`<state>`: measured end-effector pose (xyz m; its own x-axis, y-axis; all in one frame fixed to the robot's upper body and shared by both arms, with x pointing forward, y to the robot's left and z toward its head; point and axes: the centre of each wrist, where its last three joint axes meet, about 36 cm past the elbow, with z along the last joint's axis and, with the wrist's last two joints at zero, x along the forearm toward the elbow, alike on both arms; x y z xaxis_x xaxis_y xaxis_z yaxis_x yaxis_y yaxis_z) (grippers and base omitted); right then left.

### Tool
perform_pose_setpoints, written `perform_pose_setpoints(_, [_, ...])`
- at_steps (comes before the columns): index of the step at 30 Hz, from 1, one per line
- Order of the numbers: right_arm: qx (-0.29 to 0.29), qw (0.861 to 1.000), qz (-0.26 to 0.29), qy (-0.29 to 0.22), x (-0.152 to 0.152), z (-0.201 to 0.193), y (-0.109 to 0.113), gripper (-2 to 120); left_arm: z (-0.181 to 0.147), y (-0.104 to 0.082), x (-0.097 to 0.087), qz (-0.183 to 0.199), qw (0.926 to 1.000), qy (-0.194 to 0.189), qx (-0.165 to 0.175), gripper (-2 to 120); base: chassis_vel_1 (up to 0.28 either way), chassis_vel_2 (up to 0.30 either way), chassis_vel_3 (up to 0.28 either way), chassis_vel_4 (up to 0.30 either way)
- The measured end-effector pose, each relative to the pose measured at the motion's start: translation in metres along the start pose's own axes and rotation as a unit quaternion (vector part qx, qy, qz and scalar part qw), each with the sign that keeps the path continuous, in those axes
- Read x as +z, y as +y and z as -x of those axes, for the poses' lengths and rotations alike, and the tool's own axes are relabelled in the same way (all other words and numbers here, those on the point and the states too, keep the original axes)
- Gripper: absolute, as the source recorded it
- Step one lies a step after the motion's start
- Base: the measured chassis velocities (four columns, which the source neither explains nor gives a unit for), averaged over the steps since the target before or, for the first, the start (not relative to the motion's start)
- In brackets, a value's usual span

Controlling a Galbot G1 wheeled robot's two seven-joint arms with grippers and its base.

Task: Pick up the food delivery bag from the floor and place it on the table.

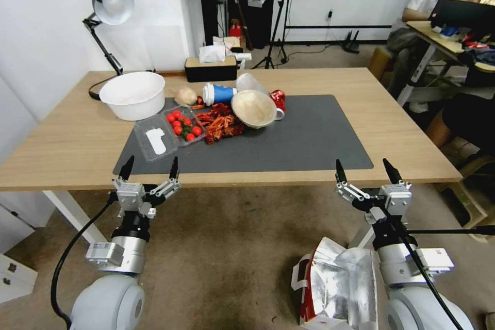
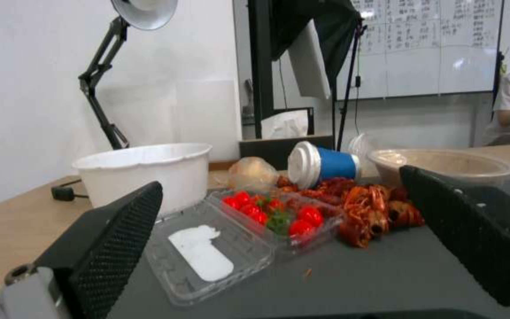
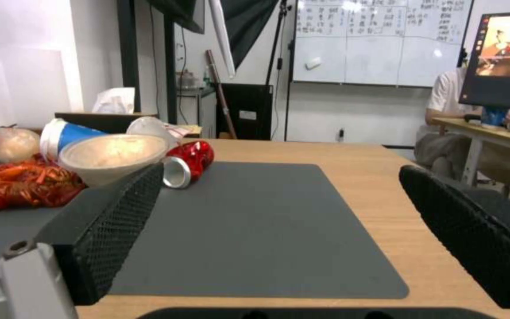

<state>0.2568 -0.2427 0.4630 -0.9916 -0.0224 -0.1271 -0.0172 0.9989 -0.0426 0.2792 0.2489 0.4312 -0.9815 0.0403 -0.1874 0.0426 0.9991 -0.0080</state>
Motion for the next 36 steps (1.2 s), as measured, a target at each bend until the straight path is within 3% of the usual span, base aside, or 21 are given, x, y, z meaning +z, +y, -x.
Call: perform_pose_setpoints(36, [0.008, 1.0, 0.01, 0.003, 0.001, -0.001, 0.002, 100, -0.011, -0.002, -0.004, 0.009, 0.9998, 0.014, 0.003, 100, 0.0, 0.0, 0.0, 0.0])
